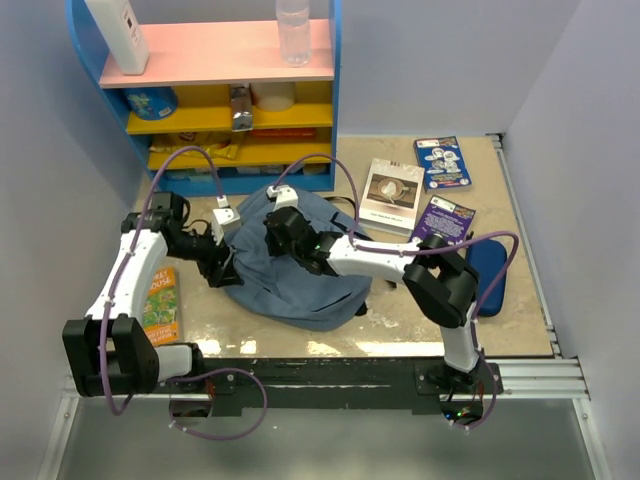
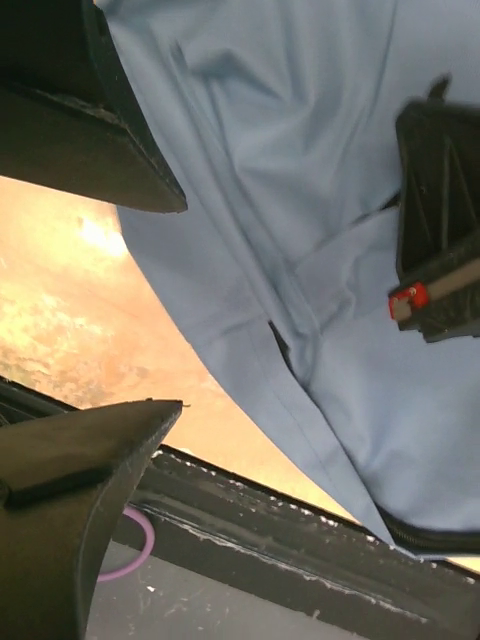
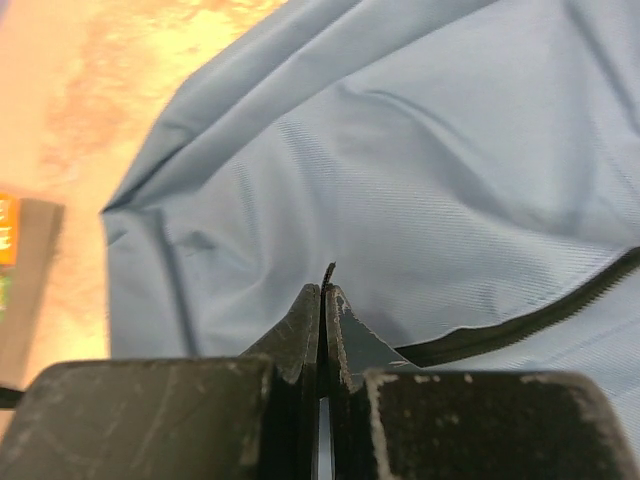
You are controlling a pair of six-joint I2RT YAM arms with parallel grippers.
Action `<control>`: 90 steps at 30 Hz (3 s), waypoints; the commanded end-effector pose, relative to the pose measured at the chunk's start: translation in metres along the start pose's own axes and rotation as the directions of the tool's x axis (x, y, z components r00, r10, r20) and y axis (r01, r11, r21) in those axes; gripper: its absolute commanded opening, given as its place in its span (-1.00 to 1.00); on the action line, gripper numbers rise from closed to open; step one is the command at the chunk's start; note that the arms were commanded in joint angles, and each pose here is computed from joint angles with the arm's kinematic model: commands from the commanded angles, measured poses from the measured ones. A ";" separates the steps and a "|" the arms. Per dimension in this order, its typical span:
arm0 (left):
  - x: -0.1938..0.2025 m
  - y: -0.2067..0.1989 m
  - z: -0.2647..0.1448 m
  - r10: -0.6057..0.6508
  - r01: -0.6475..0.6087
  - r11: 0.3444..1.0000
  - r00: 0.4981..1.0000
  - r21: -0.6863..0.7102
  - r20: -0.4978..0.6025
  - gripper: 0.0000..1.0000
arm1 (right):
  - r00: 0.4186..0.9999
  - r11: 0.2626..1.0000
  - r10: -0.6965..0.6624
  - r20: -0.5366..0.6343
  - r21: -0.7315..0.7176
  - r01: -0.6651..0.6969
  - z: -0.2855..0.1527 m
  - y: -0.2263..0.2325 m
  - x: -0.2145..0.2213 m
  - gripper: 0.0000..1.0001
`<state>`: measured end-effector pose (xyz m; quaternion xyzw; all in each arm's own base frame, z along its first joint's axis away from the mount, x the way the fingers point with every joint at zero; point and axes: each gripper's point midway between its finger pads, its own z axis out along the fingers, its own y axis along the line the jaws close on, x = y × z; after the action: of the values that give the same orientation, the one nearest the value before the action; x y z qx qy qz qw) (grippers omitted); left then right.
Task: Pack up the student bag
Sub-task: Zip the student bag at the center of the board.
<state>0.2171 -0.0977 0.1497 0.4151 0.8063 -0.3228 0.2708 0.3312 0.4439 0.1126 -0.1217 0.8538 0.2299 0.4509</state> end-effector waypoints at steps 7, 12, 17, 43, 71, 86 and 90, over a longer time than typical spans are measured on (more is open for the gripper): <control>-0.042 -0.005 0.033 0.039 -0.038 0.999 0.977 -0.010 0.211 1.00 | 0.980 0.975 0.175 0.099 -0.153 -0.159 -0.014 0.036 -0.058 -1.00; -0.041 0.013 0.041 0.052 -0.030 0.994 0.978 -0.108 0.203 1.00 | 0.974 0.965 0.199 0.107 -0.192 -0.176 -0.022 0.045 -0.070 -1.00; -0.036 0.026 0.048 0.021 0.002 0.992 0.983 -0.125 0.181 1.00 | 0.970 0.960 0.218 0.111 -0.204 -0.193 -0.028 0.045 -0.075 -1.00; -0.038 0.030 0.063 -0.024 0.037 0.996 0.987 -0.078 0.159 -0.71 | 0.955 0.941 0.272 0.120 -0.239 -0.238 -0.043 0.039 -0.095 -1.00; -0.040 -0.013 0.031 0.098 -0.101 0.994 0.992 0.031 0.083 -1.00 | 0.986 0.956 0.119 0.116 0.254 -0.145 0.027 -0.143 -0.069 -1.00; -0.051 0.009 0.032 0.044 -0.040 0.998 0.996 -0.051 0.079 0.07 | 0.980 0.977 0.168 0.111 0.112 -0.180 0.004 -0.125 -0.079 0.11; -0.078 0.018 0.022 0.066 -0.048 0.991 0.987 -0.126 0.144 0.32 | 0.973 0.974 0.198 0.122 0.085 -0.209 -0.032 -0.122 -0.084 0.22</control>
<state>0.2469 -0.1376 0.1455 0.4146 0.8028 -0.3080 0.2979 0.4197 0.3255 0.1030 -0.0106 0.8764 0.1868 0.4438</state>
